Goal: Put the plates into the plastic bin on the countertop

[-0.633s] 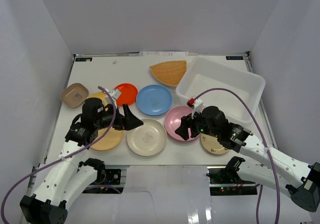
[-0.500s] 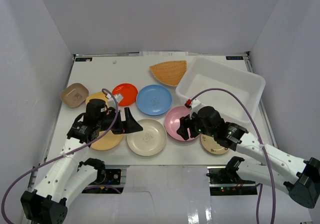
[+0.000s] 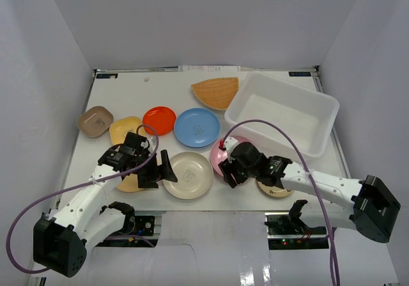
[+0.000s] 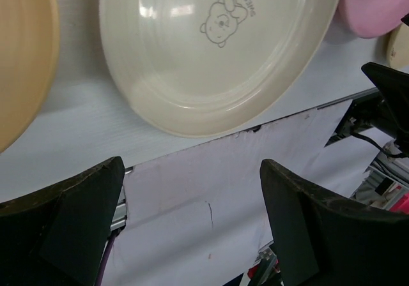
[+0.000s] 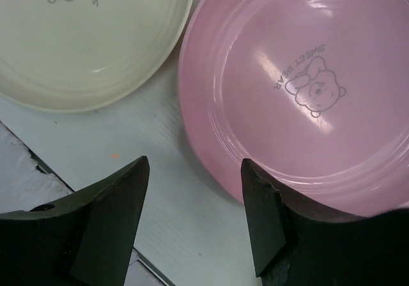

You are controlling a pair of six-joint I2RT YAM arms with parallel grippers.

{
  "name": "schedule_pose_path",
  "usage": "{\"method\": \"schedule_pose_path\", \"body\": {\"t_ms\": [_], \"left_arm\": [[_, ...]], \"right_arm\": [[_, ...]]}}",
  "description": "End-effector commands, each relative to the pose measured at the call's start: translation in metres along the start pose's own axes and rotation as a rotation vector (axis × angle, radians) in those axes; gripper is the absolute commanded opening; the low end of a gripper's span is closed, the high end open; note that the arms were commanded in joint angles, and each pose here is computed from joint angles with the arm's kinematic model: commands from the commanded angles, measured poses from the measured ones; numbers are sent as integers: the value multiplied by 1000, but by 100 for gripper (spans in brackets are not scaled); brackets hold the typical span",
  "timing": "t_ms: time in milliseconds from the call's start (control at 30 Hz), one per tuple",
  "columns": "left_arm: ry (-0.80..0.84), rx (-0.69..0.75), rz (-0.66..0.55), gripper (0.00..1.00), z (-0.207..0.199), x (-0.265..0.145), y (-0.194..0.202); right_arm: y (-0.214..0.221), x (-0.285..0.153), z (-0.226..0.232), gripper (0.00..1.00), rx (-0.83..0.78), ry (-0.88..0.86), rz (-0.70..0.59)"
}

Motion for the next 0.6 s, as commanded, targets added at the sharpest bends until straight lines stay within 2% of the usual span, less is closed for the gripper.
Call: {"method": "schedule_pose_path", "body": {"t_ms": [0, 100, 200, 333, 367, 433, 567], "left_arm": [[-85, -51, -26, 98, 9, 6, 0], [-96, -79, -33, 98, 15, 14, 1], [-90, -96, -67, 98, 15, 17, -1], [-91, -111, -94, 98, 15, 17, -4], [-95, -116, -97, 98, 15, 17, -3], [-99, -118, -102, 98, 15, 17, -4], [-117, -133, -90, 98, 17, 20, -4]], "right_arm": [[-7, 12, 1, 66, -71, -9, -15], [-6, 25, 3, 65, -111, -30, 10], [2, 43, 6, 58, -137, -44, 66], [8, 53, 9, 38, -166, -13, 103], [8, 54, 9, 26, -171, -4, 99], [7, 53, 15, 11, -183, -17, 89], [-4, 38, 27, 8, -192, -31, 49]]}}
Point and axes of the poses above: each gripper's point midway between its finger pads, its own x axis out along the fingers, its own z axis along the line the jaws close on, y = z × x, the point moved 9 cm from there along -x, back along the fingers, and after that the axes turned 14 degrees about -x, right-handed, at the moved point
